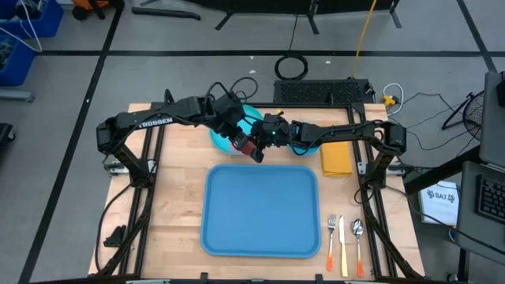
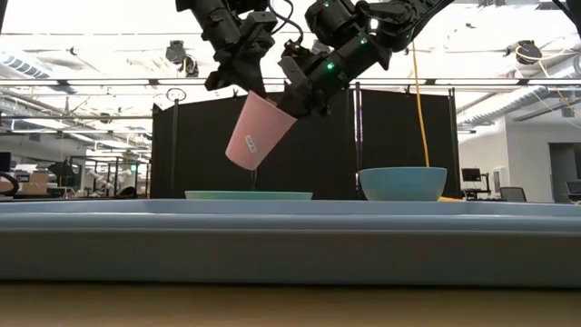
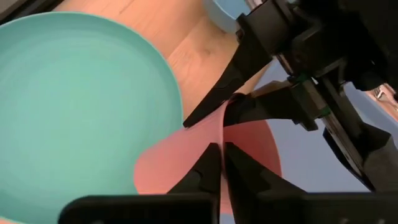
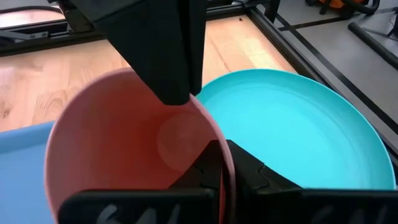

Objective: Set up tray
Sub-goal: Put the pink cup on the serving tray

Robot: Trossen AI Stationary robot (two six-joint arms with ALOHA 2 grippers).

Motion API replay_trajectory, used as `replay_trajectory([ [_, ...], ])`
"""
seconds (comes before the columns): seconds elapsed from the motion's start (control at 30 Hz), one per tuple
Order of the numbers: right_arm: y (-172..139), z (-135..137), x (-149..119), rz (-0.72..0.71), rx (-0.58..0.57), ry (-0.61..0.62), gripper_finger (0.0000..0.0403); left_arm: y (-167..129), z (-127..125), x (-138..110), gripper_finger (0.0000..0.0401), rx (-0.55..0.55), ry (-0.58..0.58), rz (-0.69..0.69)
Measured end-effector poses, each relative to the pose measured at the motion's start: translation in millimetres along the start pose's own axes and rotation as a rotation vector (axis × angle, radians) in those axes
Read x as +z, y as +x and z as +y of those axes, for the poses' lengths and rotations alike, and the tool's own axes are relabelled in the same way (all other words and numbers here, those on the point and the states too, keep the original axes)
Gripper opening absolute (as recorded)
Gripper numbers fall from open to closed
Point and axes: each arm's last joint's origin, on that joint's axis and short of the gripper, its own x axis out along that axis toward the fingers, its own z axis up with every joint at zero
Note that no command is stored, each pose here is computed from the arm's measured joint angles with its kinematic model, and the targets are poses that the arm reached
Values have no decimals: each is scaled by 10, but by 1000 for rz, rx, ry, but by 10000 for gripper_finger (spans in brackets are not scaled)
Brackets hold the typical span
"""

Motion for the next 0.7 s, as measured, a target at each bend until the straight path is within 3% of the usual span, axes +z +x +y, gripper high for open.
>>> replay_trajectory([
  [0.4, 0, 8, -1, 1, 9, -10, 0, 3, -15, -52, 2, 1, 13, 47],
  [0.7, -69, 93, 75, -13, 3, -72, 0, 0, -62, -59, 43, -108, -17, 80],
])
